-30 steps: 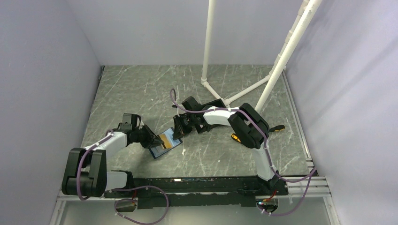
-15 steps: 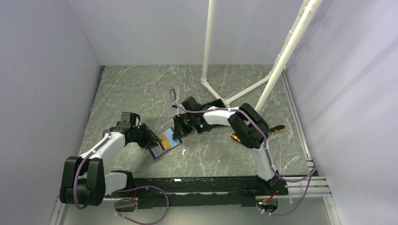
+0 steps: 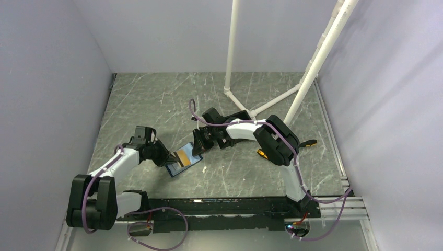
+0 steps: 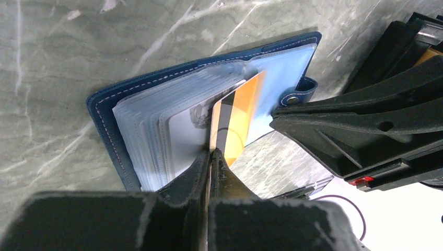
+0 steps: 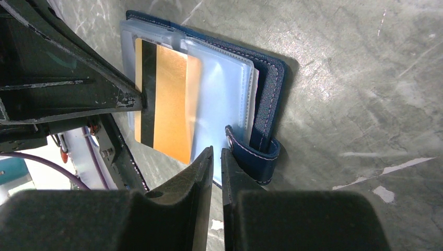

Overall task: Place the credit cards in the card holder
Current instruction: Insert the credit card into the card holder.

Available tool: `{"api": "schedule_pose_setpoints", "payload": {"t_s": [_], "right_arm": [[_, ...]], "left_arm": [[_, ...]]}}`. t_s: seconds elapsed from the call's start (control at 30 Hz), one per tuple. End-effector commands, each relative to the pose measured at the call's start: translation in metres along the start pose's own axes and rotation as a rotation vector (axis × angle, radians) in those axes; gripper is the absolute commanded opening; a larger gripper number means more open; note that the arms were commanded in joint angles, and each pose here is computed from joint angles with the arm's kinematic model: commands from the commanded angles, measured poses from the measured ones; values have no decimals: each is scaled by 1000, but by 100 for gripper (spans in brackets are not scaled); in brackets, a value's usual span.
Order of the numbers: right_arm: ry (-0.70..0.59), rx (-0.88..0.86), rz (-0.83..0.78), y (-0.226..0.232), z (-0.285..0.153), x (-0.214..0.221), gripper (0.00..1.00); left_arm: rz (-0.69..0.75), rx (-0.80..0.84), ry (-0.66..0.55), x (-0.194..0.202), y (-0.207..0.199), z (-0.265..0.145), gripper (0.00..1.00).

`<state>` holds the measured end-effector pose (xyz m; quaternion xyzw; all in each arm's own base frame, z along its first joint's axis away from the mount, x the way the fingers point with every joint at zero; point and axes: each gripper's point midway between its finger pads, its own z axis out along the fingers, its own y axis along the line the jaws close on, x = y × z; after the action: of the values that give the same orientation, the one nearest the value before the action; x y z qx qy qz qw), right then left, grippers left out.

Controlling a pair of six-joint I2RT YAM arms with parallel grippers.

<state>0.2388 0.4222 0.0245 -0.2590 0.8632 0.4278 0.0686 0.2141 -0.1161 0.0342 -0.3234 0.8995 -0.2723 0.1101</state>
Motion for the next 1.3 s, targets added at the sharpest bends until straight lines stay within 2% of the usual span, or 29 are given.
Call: {"api": "schedule_pose_setpoints", "payload": {"t_s": [0.0,0.37,0.77,0.93,1.03,1.27], "right_arm": [[18,43,-22,-13,9,6,13],[23,41,-18,-13,10,6,13],[27,33,-12,-13,12,7,13],[27,29,-12,-12,12,7,13],[27,27,-10,-12,12,7,13],[18,32,-3,-4,5,3,13]], "left_arm": [[44,-196,-48,-6,47,6,1],[132,-254,-128,-23,46,-4,0],[154,-198,-104,-10,32,13,0],[201,-223,-187,-13,33,6,0],[192,-199,-207,-13,31,4,0],[43,-104,-171,2,21,13,0]]}}
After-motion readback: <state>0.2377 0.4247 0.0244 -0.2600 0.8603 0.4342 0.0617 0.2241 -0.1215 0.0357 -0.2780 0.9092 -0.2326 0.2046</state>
